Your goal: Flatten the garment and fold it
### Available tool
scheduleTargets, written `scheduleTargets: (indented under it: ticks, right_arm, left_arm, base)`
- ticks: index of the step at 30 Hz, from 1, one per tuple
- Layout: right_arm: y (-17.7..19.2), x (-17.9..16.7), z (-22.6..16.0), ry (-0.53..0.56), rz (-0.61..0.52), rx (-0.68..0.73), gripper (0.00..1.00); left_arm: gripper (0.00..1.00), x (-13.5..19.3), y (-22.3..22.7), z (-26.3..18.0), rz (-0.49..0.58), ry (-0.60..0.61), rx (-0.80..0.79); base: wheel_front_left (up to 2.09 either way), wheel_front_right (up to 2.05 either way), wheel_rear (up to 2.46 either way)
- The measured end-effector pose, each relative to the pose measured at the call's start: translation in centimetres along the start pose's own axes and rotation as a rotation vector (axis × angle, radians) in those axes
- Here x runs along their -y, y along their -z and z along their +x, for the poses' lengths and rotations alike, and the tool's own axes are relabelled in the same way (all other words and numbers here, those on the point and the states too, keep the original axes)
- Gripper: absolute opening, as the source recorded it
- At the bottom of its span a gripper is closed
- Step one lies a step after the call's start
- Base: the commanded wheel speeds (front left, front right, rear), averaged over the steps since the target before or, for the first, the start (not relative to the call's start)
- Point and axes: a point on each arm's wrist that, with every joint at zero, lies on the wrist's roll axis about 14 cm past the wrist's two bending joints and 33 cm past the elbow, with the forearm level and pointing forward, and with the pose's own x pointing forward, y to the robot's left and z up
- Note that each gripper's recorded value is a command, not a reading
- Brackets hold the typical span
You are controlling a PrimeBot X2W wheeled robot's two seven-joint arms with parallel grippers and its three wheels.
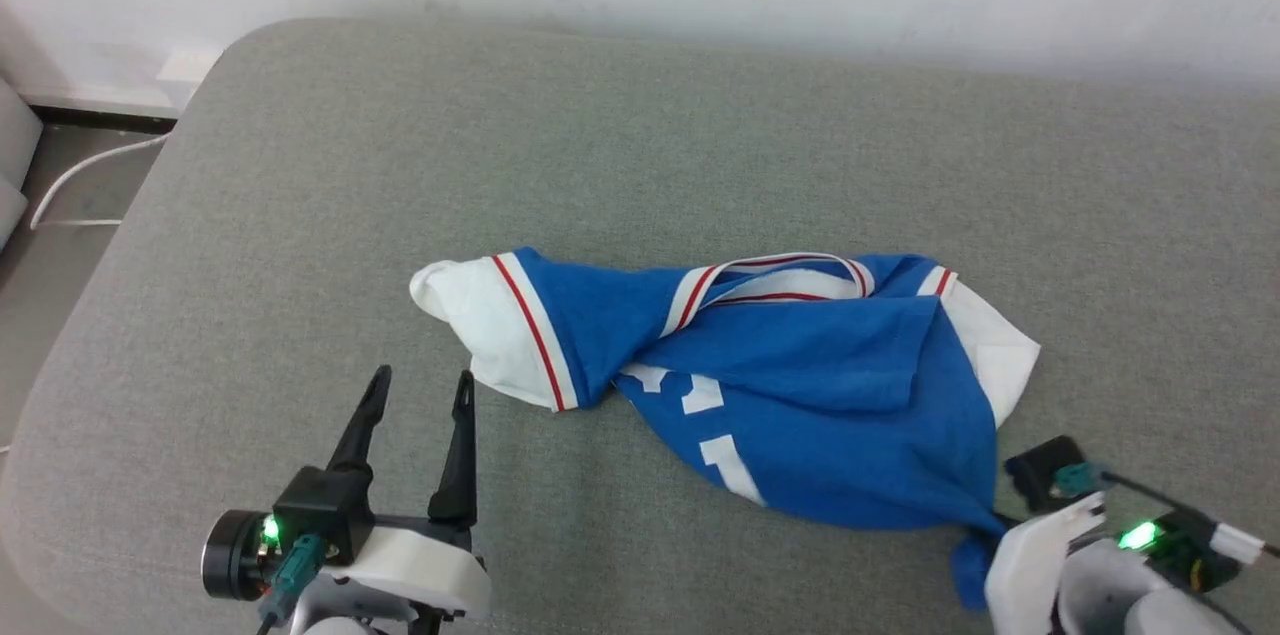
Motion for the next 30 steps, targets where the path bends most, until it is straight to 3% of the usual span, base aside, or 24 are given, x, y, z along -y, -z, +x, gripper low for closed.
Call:
scheduleTargets:
  ticks: [9, 13, 14, 15, 19, 22, 30]
  right_arm:
    - [0.3, 9.3, -4.3, 0.286, 0.043, 0.054, 0.00]
    - [2.6, 10.2, -6.2, 0.338, 0.070, 0.026, 0.00]
    - [2.9, 10.1, -6.5, 0.344, 0.086, 0.033, 0.30]
    - [2.9, 9.9, -6.6, 0.349, 0.104, 0.054, 1.00]
    - [1.2, 9.5, -7.0, 0.365, 0.152, 0.171, 1.00]
    - [-0.2, 10.4, -7.9, 0.412, 0.173, 0.262, 1.00]
    - [-1.6, 11.1, -9.5, 0.480, 0.192, 0.367, 1.00]
  left_arm:
    - [1.00, 2.8, 0.7, 0.1, -0.014, 0.103, -0.016]
    - [1.00, 5.0, 1.4, -0.1, -0.024, 0.181, -0.038]
    - [1.00, 5.7, 1.6, -0.1, -0.024, 0.205, -0.046]
    - [1.00, 6.3, 1.9, -0.2, -0.020, 0.230, -0.055]
    - [1.00, 8.8, 3.6, -0.9, -0.017, 0.336, -0.119]
    - [1.00, 10.8, 6.1, -2.3, 0.047, 0.460, -0.247]
    - [1.00, 12.4, 8.8, -2.5, 0.187, 0.613, -0.385]
  base:
    - [0.00, 0.00, 0.00]
    - [0.00, 0.00, 0.00]
    - [0.00, 0.00, 0.00]
    - [0.00, 0.00, 0.00]
    - [0.00, 0.00, 0.00]
    - [0.00, 0.00, 0.00]
    - [0.00, 0.00, 0.00]
